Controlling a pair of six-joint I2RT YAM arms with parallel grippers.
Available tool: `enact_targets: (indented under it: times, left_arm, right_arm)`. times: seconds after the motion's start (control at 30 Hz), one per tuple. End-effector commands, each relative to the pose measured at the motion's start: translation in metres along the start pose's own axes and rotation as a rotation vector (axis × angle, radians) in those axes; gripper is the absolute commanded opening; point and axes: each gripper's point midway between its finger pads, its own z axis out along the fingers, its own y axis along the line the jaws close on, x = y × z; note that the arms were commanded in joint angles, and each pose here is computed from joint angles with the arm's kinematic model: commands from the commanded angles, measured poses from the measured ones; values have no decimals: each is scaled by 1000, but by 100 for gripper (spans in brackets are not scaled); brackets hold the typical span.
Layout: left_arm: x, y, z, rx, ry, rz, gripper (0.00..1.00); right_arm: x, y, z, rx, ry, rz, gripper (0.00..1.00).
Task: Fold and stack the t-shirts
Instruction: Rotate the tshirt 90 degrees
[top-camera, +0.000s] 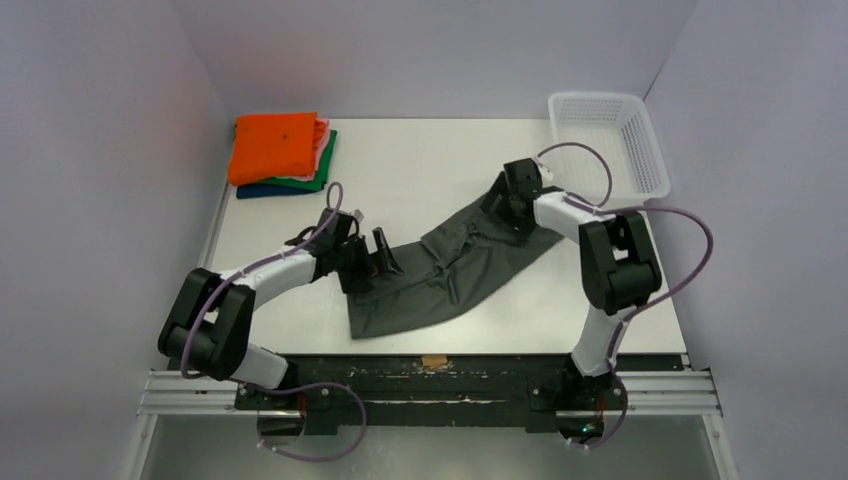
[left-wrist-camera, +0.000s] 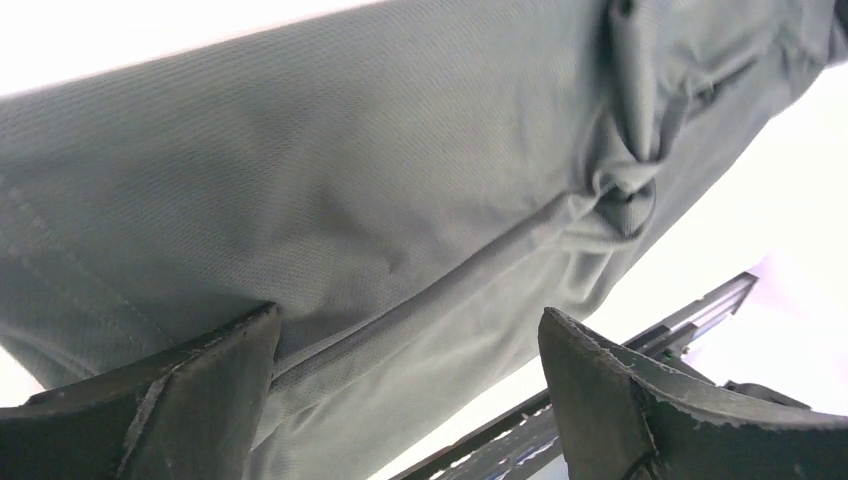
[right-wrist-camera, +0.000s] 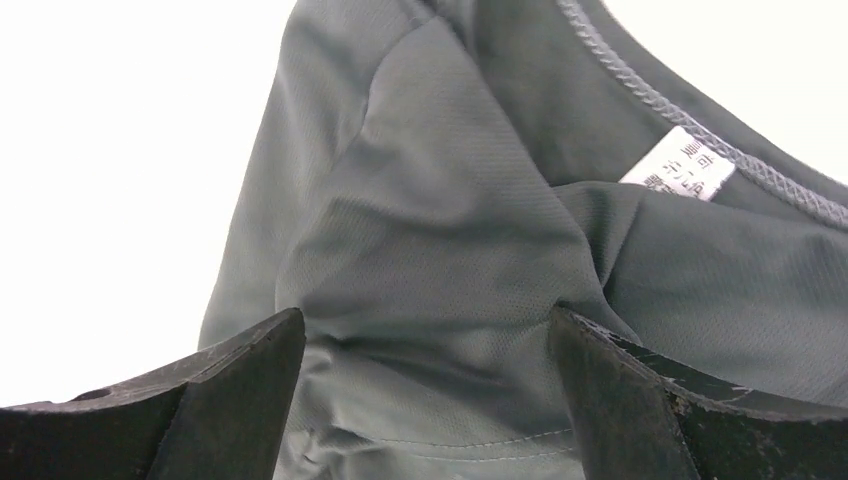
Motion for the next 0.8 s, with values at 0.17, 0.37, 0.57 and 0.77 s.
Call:
enact_targets:
  times: [0.17,0.37,0.57,0.77]
  left_arm:
    - [56,3,36,-71,99,-48,100]
    - [78,-40,59,-58,149,3,100]
    - [100,-64,63,-73,160,65,100]
    - [123,-79,61,-89,178,136,100]
  right_arm:
    - [-34,105,89,-176,115,-220,90]
    - [-31,165,121,-329,182,-239,89]
    - [-49,213,133,-458,90,-241,89]
    - [-79,244,103,-555,0,-243,89]
